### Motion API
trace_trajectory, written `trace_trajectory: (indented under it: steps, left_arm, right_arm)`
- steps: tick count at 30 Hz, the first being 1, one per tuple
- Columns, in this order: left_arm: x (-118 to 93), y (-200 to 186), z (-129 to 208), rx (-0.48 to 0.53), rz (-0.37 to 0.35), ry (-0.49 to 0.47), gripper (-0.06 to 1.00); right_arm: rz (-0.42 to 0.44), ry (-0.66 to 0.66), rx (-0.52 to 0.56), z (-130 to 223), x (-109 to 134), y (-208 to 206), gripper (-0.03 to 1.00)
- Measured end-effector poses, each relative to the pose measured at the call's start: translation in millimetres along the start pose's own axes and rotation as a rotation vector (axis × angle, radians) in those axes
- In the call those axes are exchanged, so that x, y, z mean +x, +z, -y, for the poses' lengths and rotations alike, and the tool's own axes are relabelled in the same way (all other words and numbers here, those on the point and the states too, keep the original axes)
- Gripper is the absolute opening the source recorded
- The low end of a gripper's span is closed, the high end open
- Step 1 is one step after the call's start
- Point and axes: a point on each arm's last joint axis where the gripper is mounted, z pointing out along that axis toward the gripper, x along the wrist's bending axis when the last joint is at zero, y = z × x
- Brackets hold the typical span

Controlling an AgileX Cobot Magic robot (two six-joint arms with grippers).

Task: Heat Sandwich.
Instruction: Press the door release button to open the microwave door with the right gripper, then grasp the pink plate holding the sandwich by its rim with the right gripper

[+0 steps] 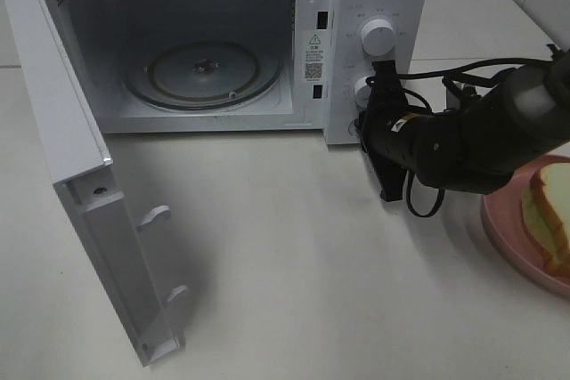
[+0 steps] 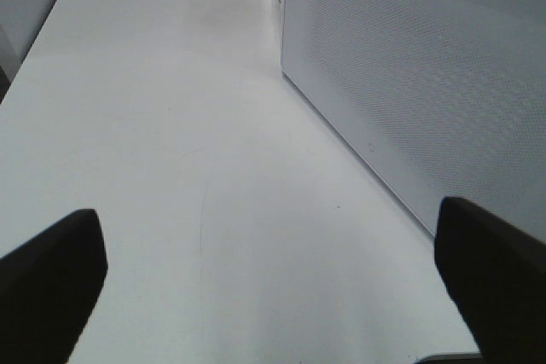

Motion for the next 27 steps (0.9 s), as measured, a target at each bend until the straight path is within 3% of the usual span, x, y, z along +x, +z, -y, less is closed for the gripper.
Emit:
trace_trajectory:
  steps: [6,13,27]
  left_arm:
    - [0,0,0,0.000,0.000,0.000,0.99]
    - [0,0,0,0.000,0.000,0.000,0.99]
    - [0,0,0,0.000,0.000,0.000,0.99]
  right_arm:
    - [0.065,-0.009,0.021,-1,-6,-11,0.01]
    - [0.076,-0.020,0.044,-2,-2,-26,0.01]
    - [0.154,-0.163,0.173,3,12,-61,0.02]
